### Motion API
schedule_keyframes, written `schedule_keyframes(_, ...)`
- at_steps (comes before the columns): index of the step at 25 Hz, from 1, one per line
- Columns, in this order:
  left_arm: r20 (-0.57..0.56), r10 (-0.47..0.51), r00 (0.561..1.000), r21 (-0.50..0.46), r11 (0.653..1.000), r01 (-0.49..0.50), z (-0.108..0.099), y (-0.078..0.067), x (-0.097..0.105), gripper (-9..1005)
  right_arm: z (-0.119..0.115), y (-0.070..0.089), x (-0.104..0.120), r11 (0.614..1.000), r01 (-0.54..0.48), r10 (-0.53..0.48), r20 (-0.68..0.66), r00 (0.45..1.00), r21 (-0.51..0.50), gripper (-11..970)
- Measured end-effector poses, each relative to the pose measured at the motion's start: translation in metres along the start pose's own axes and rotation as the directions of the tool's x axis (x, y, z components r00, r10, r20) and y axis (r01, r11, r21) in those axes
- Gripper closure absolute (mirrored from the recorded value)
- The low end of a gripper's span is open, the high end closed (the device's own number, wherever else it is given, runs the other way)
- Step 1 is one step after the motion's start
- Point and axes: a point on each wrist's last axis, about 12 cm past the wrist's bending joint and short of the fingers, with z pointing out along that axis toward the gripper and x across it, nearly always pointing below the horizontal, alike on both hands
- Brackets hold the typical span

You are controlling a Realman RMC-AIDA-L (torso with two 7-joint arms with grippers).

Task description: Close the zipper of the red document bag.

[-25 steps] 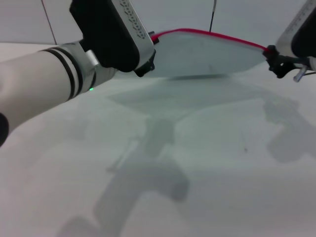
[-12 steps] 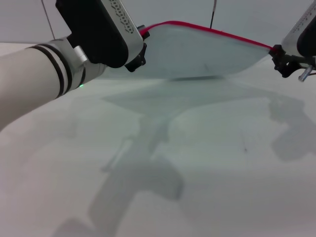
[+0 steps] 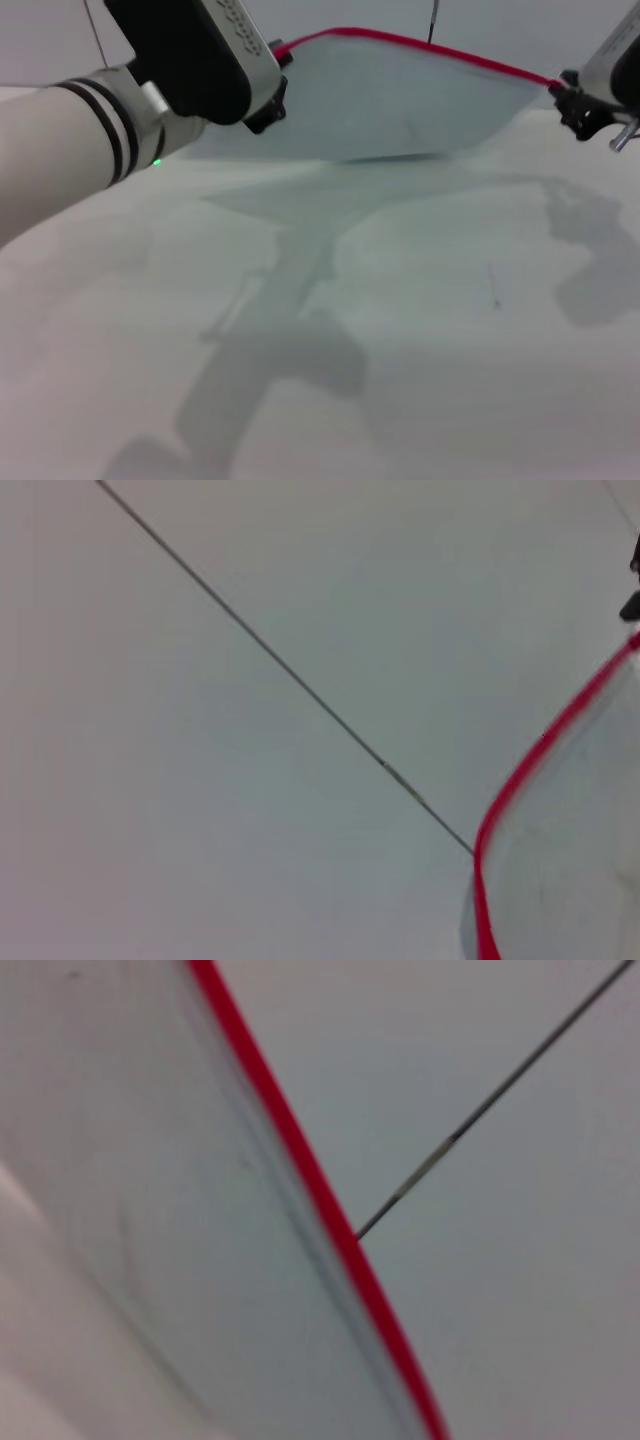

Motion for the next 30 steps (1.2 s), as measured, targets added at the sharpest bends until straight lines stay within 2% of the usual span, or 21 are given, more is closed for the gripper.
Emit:
schedule_keyframes(4,0.024,0.005,1.0,-0.028,1.0,-0.005,0.006,0.002,0.002,892,-0.01,-0.003,0.002,0.998,-0.023,0.02,0.049,0.999,0.066,818)
schedule_keyframes(9,0.08,-0.004,0.997,-0.077,0.997,0.011,0.009,0.003,0.003,812,-0.013,0.0,0.003,0.99,-0.087,0.076,0.1,0.992,0.11,608)
schedule_keyframes(12,0.101,-0.018,0.995,-0.092,0.995,0.028,0.011,0.003,0.004,764,-0.013,0.001,0.006,0.982,-0.143,0.125,0.137,0.983,0.125,538)
schedule_keyframes(17,0.107,-0.038,0.994,-0.092,0.995,0.048,0.014,0.002,0.005,562,-0.009,0.006,0.009,0.971,-0.204,0.182,0.168,0.969,0.122,421)
schedule_keyframes(23,0.163,-0.128,0.978,-0.13,0.98,0.15,0.016,0.005,0.01,319,-0.008,0.017,0.015,0.949,-0.289,0.257,0.221,0.941,0.127,331)
schedule_keyframes(26,0.202,-0.183,0.962,-0.153,0.965,0.215,0.018,0.004,0.018,194,-0.012,0.029,0.016,0.928,-0.34,0.29,0.28,0.915,0.149,331)
schedule_keyframes(30,0.29,-0.297,0.91,-0.181,0.916,0.357,0.021,0.005,0.033,202,-0.016,0.051,0.02,0.889,-0.403,0.306,0.371,0.877,0.218,333)
